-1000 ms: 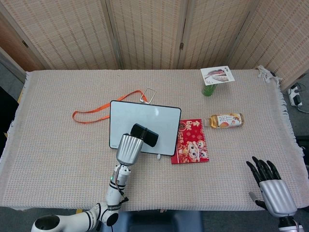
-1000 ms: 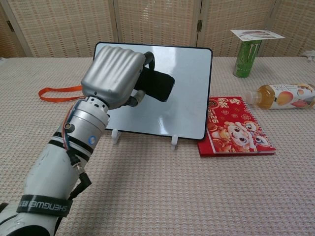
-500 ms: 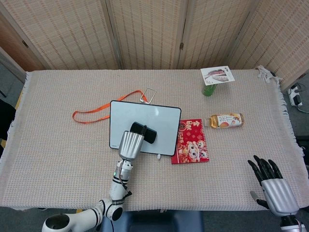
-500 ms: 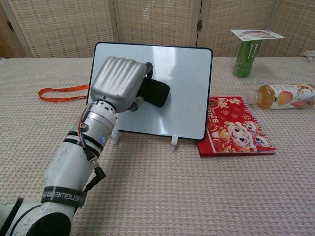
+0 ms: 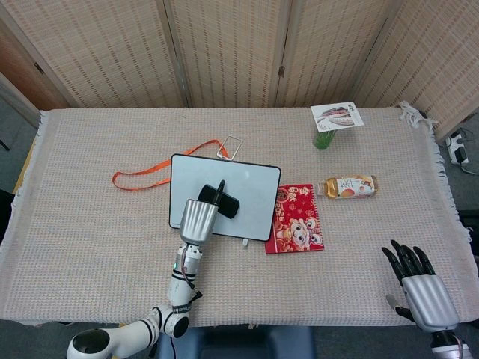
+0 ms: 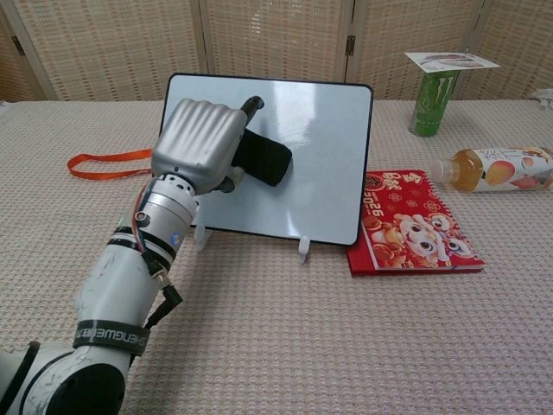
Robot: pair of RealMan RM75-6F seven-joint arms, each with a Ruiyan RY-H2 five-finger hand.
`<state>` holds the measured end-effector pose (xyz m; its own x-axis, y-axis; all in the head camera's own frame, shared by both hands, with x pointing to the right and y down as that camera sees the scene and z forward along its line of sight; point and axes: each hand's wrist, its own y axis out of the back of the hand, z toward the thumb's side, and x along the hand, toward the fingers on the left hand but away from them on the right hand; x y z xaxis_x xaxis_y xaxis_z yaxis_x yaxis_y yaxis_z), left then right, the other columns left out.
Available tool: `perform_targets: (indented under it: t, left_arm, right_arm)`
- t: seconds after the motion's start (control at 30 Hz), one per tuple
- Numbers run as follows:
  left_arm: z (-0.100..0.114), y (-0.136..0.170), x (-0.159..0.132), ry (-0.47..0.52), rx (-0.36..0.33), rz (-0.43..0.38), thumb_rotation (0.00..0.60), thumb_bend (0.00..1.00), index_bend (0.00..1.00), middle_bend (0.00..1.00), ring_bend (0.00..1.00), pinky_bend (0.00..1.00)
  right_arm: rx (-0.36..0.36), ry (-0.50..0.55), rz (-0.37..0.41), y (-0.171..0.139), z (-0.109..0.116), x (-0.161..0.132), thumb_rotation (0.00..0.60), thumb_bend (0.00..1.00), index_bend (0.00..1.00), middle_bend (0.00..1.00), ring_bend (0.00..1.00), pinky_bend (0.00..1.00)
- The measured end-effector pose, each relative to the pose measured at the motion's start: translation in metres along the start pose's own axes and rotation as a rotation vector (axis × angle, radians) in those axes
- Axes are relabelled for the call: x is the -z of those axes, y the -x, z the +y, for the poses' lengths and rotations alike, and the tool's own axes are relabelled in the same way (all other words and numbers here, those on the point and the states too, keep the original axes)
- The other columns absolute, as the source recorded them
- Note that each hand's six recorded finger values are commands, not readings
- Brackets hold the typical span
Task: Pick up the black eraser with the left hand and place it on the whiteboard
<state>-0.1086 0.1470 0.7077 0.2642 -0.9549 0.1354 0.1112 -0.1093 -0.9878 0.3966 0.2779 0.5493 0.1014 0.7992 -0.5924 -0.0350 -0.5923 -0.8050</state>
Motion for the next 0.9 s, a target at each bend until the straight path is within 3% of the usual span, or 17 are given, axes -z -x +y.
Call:
perform_targets:
  t: [0.6,0.9]
  left_arm:
    - [0.006,0.017,-0.004,-0.018,0.036,-0.02,0.6,0.35,0.07,1.0,0.96,1.0]
    - [0.027,0.037,0.04,-0.005,0.004,0.023,0.6,0.34,0.01,1.0,0.95,1.0]
  right_arm:
    - [-0.001,-0.005,0.001,0.0,-0.001,-0.001,0.6,0.31,0.0,0.0,0.0,0.0]
    - [-0.031,0.003,0.051,-0.004,-0.004,-0.008,0.6,0.31,0.0,0.0,0.0,0.0]
